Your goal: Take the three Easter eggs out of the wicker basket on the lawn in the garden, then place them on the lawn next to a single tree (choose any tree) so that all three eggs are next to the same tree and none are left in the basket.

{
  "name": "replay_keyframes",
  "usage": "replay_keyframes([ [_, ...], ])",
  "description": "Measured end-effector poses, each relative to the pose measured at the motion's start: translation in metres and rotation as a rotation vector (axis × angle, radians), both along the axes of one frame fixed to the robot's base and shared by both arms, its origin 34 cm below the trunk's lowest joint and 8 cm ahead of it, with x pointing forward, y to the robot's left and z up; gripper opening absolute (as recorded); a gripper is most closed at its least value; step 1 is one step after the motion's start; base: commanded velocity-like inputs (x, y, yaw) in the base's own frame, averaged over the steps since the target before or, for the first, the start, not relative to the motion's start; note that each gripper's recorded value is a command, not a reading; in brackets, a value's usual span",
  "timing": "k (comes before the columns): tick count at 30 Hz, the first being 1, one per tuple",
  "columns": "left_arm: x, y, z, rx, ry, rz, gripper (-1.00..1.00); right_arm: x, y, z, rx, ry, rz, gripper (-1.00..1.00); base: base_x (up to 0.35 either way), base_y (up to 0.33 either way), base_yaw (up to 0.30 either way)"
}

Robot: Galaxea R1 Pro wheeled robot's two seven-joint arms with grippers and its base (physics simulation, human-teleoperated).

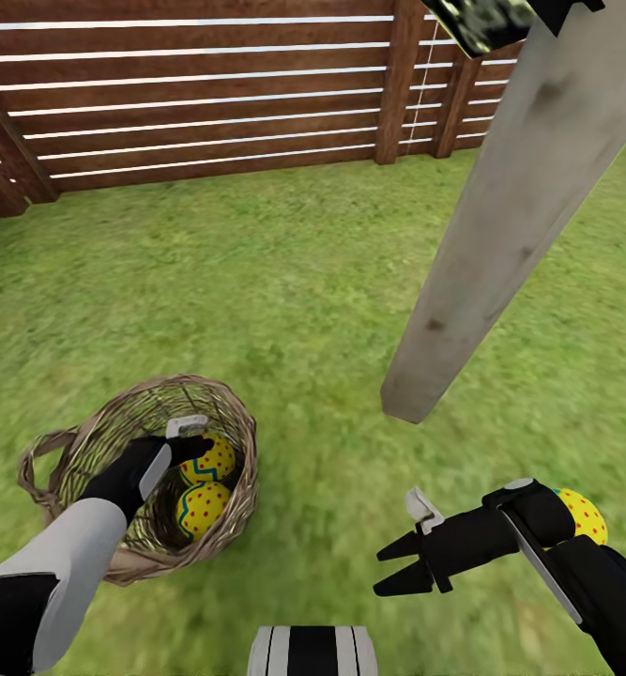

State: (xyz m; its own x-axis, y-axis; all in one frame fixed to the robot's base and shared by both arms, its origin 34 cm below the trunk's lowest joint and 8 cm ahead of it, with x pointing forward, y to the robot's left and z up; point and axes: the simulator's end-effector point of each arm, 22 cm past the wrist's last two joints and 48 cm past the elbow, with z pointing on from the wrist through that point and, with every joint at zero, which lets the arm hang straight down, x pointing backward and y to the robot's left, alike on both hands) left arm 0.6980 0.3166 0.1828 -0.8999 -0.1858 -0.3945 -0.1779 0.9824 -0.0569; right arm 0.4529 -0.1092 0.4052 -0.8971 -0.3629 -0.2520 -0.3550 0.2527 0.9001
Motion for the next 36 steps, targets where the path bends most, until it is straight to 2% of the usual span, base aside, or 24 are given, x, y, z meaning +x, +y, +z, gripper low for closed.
replay_keyframes([
  [22, -0.003, -0.001, -0.002, -0.010, 0.008, -0.003, 1.00, 0.000, -0.001, -0.002, -0.007, -0.002, -0.001, 1.00, 0.000, 0.000, 0.000],
  [30, -0.002, -0.010, -0.002, -0.048, 0.002, -0.021, 1.00, 0.000, -0.002, -0.004, -0.016, -0.003, 0.000, 1.00, 0.000, 0.000, 0.000],
  [36, -0.002, -0.013, -0.003, -0.058, 0.000, -0.026, 1.00, 0.000, -0.003, -0.008, -0.027, -0.001, 0.002, 1.00, 0.000, 0.000, 0.000],
])
